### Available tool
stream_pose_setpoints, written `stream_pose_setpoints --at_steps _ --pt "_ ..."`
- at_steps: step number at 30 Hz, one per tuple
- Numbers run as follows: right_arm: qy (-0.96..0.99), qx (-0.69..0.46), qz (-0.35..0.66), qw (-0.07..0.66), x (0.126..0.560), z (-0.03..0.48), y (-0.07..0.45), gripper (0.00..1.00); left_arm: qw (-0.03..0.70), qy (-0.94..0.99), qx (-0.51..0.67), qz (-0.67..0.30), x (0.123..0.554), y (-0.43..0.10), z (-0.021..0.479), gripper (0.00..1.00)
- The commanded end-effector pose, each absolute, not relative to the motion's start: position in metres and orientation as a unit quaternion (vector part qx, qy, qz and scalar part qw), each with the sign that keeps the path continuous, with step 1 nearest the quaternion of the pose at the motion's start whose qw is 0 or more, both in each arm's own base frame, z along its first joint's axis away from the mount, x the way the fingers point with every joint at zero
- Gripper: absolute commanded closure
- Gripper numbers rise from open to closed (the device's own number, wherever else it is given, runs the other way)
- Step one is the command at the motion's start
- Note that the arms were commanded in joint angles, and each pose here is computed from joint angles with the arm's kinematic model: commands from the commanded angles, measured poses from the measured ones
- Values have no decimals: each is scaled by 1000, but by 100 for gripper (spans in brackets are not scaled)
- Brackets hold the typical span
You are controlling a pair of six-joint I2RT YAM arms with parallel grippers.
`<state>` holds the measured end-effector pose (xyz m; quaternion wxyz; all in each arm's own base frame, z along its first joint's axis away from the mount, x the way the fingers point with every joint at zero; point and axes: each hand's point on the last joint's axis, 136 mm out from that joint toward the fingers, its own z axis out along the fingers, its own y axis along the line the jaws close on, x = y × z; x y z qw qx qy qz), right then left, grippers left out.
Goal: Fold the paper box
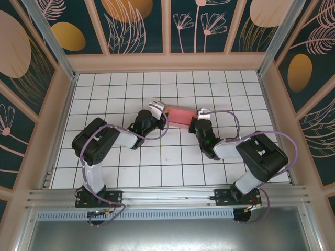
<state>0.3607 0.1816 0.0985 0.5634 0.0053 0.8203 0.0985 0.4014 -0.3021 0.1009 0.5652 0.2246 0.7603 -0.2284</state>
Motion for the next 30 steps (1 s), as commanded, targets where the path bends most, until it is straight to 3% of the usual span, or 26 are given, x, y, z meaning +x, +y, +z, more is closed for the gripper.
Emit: stream_pose_setpoints --at_steps 1,8,19,30 --pt "803 19 102 587 364 116 180 85 573 760 219 -216 409 -302 101 100" --pt "796 18 119 593 360 124 182 68 567 767 223 -200 412 -301 99 100" --pt "778 -66 171 600 333 142 195 18 561 773 223 -195 416 -303 98 100" --pt "747 -80 185 634 315 199 184 9 559 776 224 -190 417 -302 96 100"
